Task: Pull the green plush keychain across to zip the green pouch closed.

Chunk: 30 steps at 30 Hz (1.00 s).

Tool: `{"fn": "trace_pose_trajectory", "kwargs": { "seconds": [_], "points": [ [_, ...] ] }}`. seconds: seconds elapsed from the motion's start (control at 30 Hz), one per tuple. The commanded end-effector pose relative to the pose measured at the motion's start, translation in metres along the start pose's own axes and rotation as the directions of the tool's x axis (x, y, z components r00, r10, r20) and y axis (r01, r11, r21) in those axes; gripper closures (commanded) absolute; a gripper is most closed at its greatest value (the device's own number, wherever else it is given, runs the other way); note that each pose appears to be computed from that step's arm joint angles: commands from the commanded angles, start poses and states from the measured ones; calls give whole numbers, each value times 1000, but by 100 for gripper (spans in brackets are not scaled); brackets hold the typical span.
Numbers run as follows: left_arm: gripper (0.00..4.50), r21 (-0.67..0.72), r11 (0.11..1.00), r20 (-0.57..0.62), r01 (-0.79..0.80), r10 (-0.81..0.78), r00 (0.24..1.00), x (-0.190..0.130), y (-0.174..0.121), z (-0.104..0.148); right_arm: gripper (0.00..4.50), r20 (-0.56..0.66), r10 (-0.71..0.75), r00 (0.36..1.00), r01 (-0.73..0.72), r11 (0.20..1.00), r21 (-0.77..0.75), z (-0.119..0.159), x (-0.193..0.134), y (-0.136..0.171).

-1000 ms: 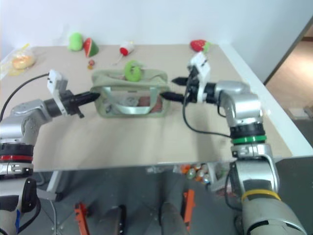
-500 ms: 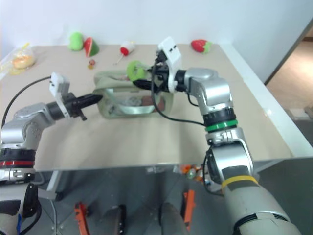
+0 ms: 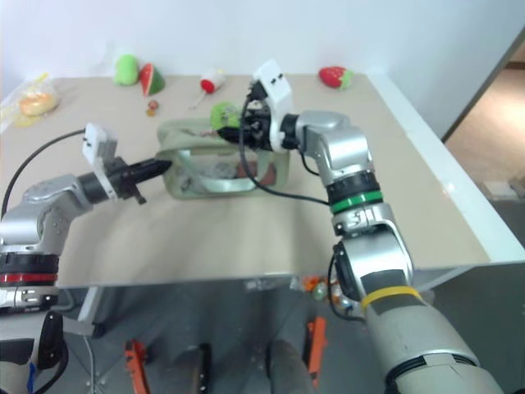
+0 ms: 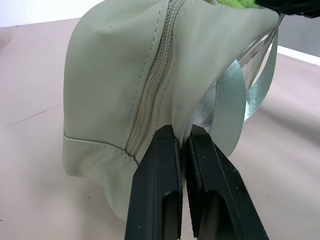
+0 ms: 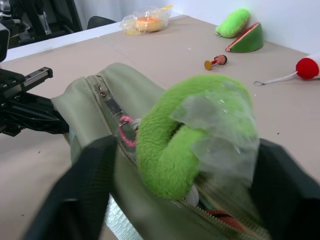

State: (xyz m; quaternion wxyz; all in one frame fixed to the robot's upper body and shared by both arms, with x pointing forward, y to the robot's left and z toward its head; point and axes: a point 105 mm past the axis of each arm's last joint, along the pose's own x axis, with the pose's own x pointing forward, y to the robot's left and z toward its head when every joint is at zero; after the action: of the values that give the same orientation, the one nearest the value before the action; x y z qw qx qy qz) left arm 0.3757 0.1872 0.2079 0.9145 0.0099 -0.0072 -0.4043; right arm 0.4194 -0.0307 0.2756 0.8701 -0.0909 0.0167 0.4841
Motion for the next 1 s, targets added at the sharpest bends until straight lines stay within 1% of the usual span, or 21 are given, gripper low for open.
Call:
{"fn": "trace_pose_trajectory", "kwargs": {
  "seconds": [0.03,0.1,0.17,0.27,0.73,0.87,1.0],
  "points": [
    [450,15,1000,21,15,-16,1000,0,-4,5,221,56,8,998,-5,999,-47,22,1,3],
    [450,15,1000,21,15,-16,1000,1,-4,5,279,56,7,998,-4,999,-47,21,2,3],
    [450,14,1000,20,15,-15,1000,1,-4,4,362,56,3,998,-1,999,-47,21,2,2],
    [450,14,1000,19,16,-16,1000,2,-4,4,448,54,-1,999,4,999,-46,20,2,1],
    [450,10,1000,18,19,-19,1000,6,-3,4,448,54,-28,998,30,999,-37,21,-6,-6],
    [450,8,1000,16,23,-23,1000,8,-3,3,448,82,-25,996,29,999,-47,24,-8,-4],
    [450,7,1000,15,25,-25,1000,8,-3,3,448,77,-36,996,39,998,-40,25,-9,-6]
  ]
}}
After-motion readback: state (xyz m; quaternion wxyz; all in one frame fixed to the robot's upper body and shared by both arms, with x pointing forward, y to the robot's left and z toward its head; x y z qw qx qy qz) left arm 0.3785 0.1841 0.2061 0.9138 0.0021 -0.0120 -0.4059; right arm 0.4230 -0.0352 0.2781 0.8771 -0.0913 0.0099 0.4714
